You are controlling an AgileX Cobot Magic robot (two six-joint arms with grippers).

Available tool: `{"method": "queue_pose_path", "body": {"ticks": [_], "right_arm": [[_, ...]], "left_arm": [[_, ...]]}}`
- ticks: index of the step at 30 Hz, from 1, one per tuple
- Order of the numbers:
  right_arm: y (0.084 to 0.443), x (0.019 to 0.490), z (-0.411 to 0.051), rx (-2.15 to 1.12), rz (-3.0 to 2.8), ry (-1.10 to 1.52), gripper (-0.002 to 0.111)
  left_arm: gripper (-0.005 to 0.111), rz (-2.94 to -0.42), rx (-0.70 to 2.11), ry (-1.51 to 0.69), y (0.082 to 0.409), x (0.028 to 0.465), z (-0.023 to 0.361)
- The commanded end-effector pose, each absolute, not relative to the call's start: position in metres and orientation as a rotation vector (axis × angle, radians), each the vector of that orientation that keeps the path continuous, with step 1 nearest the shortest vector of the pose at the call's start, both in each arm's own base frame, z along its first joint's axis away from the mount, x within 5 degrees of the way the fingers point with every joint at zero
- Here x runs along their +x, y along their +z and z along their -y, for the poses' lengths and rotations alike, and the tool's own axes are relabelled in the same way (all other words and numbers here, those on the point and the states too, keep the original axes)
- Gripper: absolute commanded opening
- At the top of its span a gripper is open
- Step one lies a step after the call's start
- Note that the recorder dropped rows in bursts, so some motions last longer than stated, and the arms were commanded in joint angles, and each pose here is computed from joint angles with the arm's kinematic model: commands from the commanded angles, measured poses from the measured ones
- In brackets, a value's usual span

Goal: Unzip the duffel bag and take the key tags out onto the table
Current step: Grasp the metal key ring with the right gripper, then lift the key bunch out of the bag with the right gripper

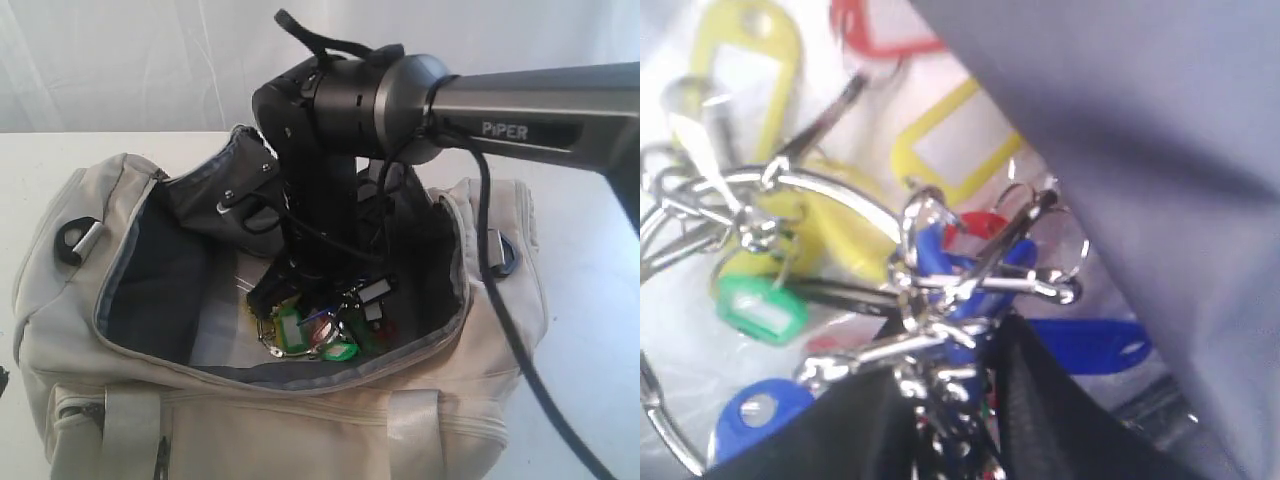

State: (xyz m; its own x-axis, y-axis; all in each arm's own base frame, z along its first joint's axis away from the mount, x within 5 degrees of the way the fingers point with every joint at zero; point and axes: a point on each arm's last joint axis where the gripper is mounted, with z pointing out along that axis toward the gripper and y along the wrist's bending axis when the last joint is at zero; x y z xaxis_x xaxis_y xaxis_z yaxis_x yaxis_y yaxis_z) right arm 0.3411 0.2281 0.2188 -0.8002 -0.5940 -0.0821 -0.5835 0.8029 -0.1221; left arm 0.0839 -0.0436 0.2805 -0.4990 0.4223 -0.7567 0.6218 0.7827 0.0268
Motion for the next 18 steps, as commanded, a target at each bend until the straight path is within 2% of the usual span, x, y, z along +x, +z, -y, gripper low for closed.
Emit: {"method": "queue_pose_path", "body": {"ticks": [1,8,18], "right_arm": [[0.249,0.337,-0.220,-0.895,-2.807,-0.109,0.000],[0.282,0.328,-0.214,-0.865,-2.718,-0.064,0.000],[0.312,0.317,-0.206,-0.865,-2.636,-0.034,0.000]], "left_arm": [[0.000,-2.171,0.763,-0.350,0.280,0.082,0.045],[0.000,-2.171,0.763,-0.350,0.280,0.082,0.045],[0.000,-2.172,0.764,-0.351,0.280,0.082,0.045]]}}
